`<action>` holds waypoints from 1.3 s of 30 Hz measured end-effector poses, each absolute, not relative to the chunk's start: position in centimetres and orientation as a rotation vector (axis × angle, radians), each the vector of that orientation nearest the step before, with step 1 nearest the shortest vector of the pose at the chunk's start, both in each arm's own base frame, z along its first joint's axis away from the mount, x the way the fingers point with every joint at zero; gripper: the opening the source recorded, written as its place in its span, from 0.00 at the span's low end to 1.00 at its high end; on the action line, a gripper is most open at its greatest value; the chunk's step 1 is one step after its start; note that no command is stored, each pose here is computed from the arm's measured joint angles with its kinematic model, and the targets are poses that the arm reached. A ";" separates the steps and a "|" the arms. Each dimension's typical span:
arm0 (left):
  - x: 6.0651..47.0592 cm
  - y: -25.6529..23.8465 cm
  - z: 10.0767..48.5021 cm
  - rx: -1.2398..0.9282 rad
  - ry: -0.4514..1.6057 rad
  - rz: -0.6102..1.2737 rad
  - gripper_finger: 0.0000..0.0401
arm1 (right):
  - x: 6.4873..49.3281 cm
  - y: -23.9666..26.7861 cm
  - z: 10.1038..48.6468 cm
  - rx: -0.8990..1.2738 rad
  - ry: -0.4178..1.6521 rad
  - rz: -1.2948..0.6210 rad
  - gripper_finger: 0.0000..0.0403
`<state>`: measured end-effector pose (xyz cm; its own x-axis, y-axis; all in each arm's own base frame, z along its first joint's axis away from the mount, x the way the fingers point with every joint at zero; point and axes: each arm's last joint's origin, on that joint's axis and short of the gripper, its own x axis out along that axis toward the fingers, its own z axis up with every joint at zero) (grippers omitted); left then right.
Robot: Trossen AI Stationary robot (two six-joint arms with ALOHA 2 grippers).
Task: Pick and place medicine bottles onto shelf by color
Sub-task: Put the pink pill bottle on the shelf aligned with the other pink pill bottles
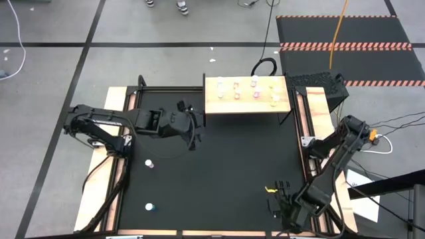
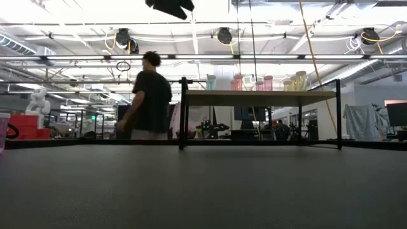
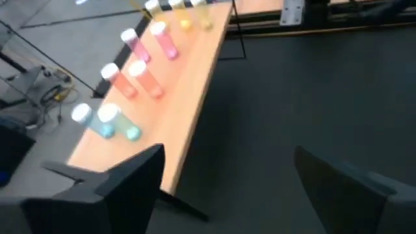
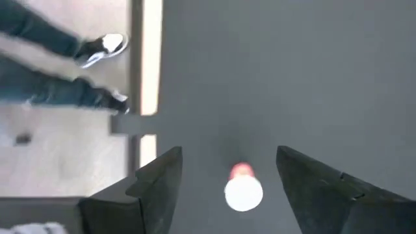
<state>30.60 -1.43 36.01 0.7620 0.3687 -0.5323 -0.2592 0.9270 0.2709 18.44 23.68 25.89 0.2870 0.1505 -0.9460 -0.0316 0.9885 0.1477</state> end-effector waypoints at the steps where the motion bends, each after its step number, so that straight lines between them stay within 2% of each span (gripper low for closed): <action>1: 30.4 -1.7 35.8 0.174 0.635 0.339 0.86 | 18.6 23.5 25.9 0.108 1.265 0.097 0.61; 9: 28.9 -4.2 34.5 0.022 0.777 0.350 0.86 | 21.3 21.1 26.2 0.047 1.191 0.063 0.62; 15: 25.6 -4.6 33.0 -0.316 0.990 0.601 0.86 | 24.6 18.6 26.6 -0.025 1.058 0.021 0.60; 20: 22.2 -5.8 32.9 -0.380 1.173 0.727 0.86 | 27.7 15.2 27.0 -0.096 0.960 -0.038 0.60; 24: 20.1 -7.3 33.4 -0.356 1.210 0.712 0.86 | 30.6 12.9 28.2 -0.027 0.777 -0.062 0.60; 28: 18.4 -9.0 34.0 -0.354 1.205 0.642 0.86 | 34.3 10.9 30.6 0.030 0.426 -0.068 0.60; 32: 16.6 -10.9 33.3 -0.212 1.181 0.552 0.85 | 38.1 9.3 31.4 0.098 0.098 -0.044 0.60; 34: 15.3 -11.2 32.5 -0.179 1.202 0.525 0.82 | 40.0 8.9 30.8 0.108 0.041 -0.019 0.60; 39: 12.2 -11.1 30.3 -0.285 1.292 0.506 0.70 | 45.3 9.3 29.5 0.078 0.121 0.028 0.60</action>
